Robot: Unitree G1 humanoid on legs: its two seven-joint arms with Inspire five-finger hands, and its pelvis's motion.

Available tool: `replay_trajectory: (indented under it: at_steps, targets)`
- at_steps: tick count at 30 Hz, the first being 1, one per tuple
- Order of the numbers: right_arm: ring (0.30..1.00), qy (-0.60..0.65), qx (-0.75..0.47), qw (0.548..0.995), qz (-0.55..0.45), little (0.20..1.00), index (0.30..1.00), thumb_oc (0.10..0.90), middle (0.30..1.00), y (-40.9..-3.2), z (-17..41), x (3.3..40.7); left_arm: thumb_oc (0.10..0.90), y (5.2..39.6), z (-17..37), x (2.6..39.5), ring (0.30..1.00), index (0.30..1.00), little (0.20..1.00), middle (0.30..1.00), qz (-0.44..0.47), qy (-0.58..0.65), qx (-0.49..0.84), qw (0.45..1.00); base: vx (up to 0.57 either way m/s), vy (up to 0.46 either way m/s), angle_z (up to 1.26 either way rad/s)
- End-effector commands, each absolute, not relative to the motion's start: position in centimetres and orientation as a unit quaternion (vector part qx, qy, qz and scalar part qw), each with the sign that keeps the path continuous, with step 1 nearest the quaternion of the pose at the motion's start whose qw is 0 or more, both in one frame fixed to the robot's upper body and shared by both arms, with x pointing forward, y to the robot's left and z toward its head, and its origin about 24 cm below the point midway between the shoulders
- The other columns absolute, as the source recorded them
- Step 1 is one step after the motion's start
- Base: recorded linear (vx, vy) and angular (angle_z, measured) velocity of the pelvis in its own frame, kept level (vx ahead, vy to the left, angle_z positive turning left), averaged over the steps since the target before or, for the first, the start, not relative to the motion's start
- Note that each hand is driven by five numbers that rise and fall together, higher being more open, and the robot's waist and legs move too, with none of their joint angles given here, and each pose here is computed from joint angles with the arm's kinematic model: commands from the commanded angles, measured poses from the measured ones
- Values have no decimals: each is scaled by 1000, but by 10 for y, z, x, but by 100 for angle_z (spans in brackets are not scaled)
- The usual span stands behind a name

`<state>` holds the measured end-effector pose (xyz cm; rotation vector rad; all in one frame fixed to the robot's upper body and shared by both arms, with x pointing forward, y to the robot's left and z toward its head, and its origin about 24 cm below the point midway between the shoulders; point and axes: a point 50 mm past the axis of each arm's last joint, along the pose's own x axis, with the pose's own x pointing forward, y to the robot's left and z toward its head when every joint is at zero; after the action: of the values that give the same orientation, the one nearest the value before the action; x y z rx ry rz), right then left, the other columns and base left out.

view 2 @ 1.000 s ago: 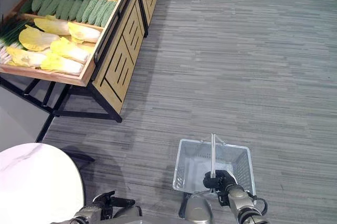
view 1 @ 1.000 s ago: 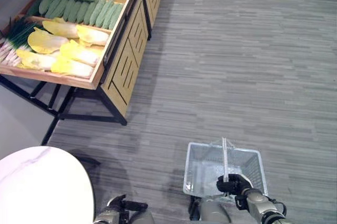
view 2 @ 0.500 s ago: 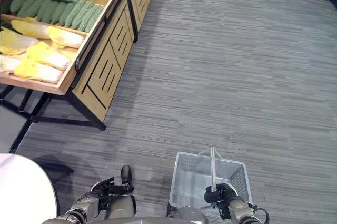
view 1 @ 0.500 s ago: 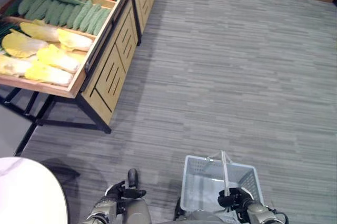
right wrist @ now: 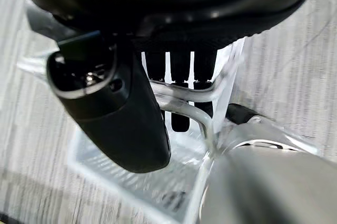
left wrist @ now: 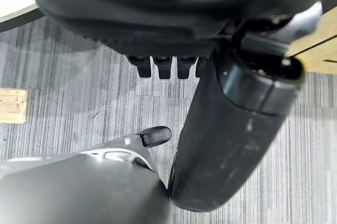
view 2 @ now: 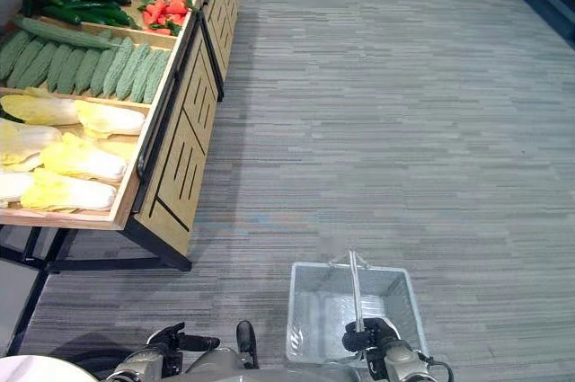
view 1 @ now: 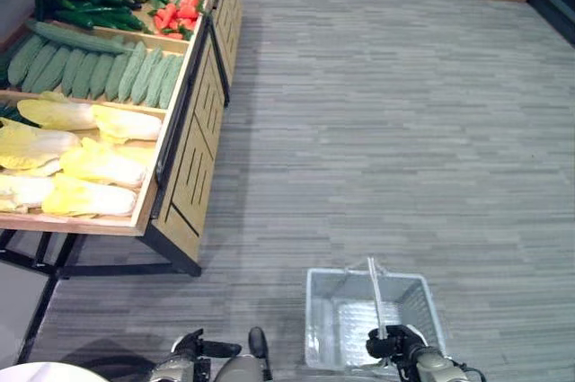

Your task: Get the vegetables into the basket

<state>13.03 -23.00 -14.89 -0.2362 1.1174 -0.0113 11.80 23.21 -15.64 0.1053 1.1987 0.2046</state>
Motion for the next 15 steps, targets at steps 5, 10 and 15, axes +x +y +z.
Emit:
replay_trajectory:
  at_steps: [5, 10, 15]
  targets:
    - [300, 489, -117, 864, -11, 300, 300, 400, 300, -239, -136, 155, 900, 239, -151, 131, 1000, 1000, 1000, 1000, 79, 549, 88, 828, 122, 108, 11]
    - [300, 493, -114, 862, -12, 300, 300, 400, 300, -237, -139, 151, 900, 244, -150, 129, 1000, 1000, 1000, 1000, 81, 554, 100, 822, 162, -3, 16]
    - [300, 496, -110, 861, -20, 300, 300, 400, 300, -240, -139, 147, 900, 242, -152, 127, 1000, 1000, 1000, 1000, 79, 557, 105, 820, 269, -25, 52]
